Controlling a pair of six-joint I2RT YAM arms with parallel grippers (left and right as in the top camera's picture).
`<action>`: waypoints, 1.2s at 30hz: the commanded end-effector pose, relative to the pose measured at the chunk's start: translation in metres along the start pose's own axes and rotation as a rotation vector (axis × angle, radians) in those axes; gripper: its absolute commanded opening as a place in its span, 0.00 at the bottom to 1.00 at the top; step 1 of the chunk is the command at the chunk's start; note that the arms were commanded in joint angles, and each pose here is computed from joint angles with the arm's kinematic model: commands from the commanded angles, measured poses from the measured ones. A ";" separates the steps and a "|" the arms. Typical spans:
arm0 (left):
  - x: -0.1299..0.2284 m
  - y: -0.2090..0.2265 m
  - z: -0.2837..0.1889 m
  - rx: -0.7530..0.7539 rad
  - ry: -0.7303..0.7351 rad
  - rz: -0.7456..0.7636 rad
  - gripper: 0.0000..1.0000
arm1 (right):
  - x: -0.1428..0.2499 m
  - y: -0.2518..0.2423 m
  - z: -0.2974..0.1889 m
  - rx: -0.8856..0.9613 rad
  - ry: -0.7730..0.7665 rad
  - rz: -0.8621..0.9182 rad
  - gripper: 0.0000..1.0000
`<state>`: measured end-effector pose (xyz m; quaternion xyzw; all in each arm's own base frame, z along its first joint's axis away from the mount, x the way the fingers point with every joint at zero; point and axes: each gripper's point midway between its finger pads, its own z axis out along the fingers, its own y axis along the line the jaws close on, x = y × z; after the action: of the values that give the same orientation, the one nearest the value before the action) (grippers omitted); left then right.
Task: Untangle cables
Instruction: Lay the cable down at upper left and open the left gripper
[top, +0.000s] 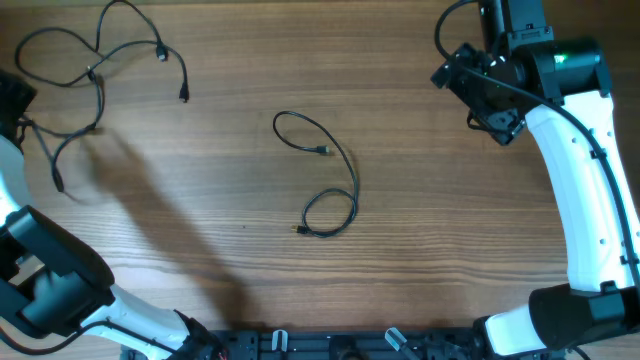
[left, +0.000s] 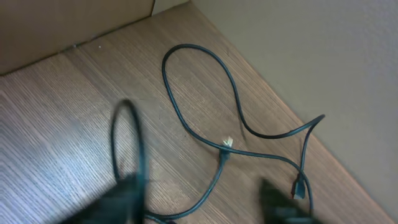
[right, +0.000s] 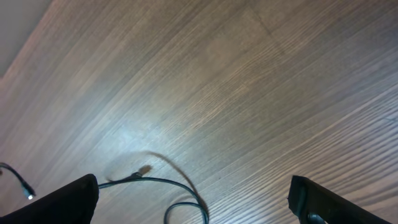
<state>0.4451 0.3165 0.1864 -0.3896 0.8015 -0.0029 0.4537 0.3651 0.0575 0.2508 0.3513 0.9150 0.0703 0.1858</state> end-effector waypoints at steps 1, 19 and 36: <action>0.006 0.007 0.004 -0.025 0.022 0.031 1.00 | 0.002 0.005 0.001 -0.019 0.017 -0.019 1.00; 0.051 -0.007 0.008 -0.081 0.157 0.131 1.00 | 0.003 0.004 0.001 -0.017 0.020 -0.020 1.00; 0.122 0.140 0.038 -0.349 0.434 0.184 0.80 | 0.006 0.002 0.001 -0.010 0.035 -0.030 1.00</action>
<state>0.3434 0.3593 0.0557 -0.4552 0.8560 0.1213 0.2130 0.3642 0.0616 0.2502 0.3421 0.9190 0.0785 0.1795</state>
